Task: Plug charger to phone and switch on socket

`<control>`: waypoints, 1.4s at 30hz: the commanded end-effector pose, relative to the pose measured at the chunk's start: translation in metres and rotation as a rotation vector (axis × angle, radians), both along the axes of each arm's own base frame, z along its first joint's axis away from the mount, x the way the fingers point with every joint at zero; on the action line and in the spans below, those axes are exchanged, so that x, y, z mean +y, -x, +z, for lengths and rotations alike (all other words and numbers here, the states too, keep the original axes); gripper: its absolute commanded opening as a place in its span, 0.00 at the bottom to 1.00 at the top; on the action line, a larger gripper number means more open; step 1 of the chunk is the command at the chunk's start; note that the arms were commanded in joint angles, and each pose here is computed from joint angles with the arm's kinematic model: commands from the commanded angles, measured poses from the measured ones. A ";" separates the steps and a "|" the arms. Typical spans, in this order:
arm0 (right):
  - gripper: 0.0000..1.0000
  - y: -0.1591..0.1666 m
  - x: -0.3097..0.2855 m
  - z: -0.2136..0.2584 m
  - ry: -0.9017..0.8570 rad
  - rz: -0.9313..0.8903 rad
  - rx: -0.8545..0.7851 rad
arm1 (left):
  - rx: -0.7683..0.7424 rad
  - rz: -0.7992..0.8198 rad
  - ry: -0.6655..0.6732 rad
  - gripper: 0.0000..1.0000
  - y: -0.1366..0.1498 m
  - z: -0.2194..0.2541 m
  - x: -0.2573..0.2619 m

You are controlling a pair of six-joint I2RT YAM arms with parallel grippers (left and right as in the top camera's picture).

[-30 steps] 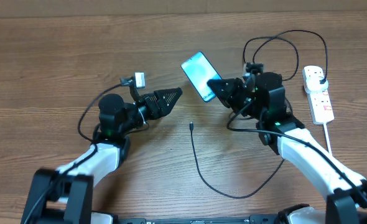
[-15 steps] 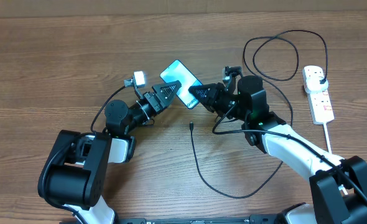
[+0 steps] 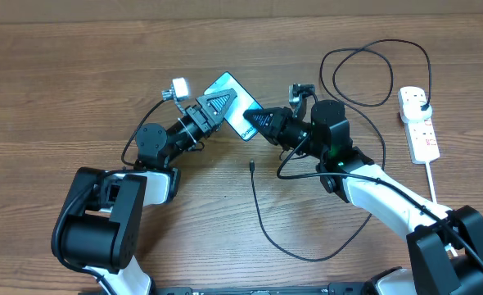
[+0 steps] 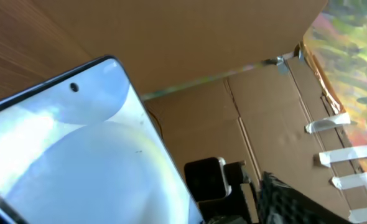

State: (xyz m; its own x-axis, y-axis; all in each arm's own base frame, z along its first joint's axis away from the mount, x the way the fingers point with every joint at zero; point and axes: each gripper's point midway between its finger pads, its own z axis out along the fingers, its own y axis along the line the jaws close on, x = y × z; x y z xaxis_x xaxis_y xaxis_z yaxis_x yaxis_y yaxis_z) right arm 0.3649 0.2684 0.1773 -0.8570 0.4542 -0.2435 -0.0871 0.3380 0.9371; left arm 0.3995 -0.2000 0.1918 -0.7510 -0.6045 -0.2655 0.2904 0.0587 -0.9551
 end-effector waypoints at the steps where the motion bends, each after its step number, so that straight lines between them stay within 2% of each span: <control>1: 0.04 0.004 0.012 0.019 -0.035 0.055 -0.040 | -0.046 -0.019 0.029 0.77 -0.002 0.016 -0.005; 5: 0.04 0.007 0.021 0.029 -0.061 0.065 -0.073 | -0.098 -0.011 0.054 0.75 0.001 0.029 -0.003; 9: 0.04 0.007 0.021 0.026 -0.058 0.062 -0.068 | -0.102 -0.012 0.070 0.66 0.001 0.033 -0.003; 13: 0.04 0.006 0.021 0.023 -0.053 0.057 -0.062 | -0.087 -0.015 0.081 0.54 0.001 0.033 -0.003; 16: 0.04 0.004 0.022 0.018 -0.046 0.056 -0.056 | -0.077 -0.018 0.088 0.41 0.001 0.033 -0.003; 21: 0.04 0.003 0.022 0.009 -0.035 0.055 -0.037 | -0.074 -0.022 0.088 0.33 0.002 0.033 -0.003; 27: 0.04 -0.003 0.019 0.010 -0.029 0.020 -0.051 | -0.048 -0.024 0.097 0.05 0.001 0.031 -0.003; 29: 0.04 -0.002 0.020 0.010 -0.031 0.026 -0.051 | -0.045 -0.021 0.097 0.04 0.000 0.030 -0.001; 31: 0.28 0.000 0.021 0.011 -0.035 0.041 -0.051 | -0.039 -0.020 0.099 0.04 -0.001 0.030 0.000; 33: 0.44 0.003 0.021 0.016 -0.031 0.087 -0.102 | -0.038 -0.025 0.097 0.05 0.000 0.030 0.001; 34: 0.54 0.005 0.017 0.022 -0.032 0.120 -0.139 | -0.008 -0.037 0.101 0.04 -0.001 0.026 0.003; 35: 0.61 0.005 0.012 0.025 -0.030 0.133 -0.157 | 0.032 -0.043 0.104 0.04 -0.002 0.021 0.005; 36: 0.75 0.005 0.007 0.030 -0.028 0.142 -0.180 | 0.084 -0.053 0.107 0.04 -0.003 0.014 0.007; 37: 0.81 0.005 0.003 0.034 -0.024 0.146 -0.198 | 0.116 -0.059 0.105 0.04 -0.003 0.008 0.008; 39: 0.86 0.005 -0.010 0.044 -0.005 0.148 -0.242 | 0.181 -0.079 0.097 0.04 -0.003 -0.003 0.010; 42: 0.87 0.010 -0.027 0.052 0.053 0.137 -0.278 | 0.255 -0.097 0.103 0.04 -0.002 -0.013 0.010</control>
